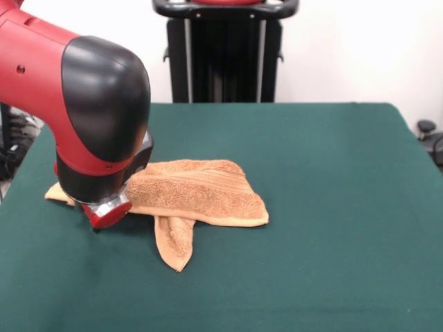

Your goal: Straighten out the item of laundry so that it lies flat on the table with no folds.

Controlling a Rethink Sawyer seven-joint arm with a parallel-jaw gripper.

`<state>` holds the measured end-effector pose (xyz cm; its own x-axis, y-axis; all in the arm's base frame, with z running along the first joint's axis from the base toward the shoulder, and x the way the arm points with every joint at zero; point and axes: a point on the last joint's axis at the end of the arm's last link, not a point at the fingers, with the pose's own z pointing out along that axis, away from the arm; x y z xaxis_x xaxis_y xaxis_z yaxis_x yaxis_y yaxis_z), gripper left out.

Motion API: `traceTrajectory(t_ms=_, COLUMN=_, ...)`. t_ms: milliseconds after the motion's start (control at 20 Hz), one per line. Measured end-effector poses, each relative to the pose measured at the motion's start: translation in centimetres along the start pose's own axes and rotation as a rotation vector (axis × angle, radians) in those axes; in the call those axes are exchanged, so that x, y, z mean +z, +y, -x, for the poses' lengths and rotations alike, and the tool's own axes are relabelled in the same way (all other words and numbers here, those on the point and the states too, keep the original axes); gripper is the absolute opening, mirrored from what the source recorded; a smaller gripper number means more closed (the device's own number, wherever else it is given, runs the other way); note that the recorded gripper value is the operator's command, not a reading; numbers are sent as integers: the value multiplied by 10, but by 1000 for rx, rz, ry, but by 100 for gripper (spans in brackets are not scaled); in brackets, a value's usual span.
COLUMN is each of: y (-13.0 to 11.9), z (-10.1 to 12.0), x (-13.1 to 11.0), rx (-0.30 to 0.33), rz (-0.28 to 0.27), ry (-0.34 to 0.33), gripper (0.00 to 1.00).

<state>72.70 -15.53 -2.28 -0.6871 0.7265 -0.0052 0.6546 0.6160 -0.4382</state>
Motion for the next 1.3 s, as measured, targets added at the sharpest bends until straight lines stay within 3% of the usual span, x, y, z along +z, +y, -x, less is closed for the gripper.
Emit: traceTrajectory(t_ms=1300, y=-3, z=27, x=-13, rx=26, rz=26, ry=-40, gripper=0)
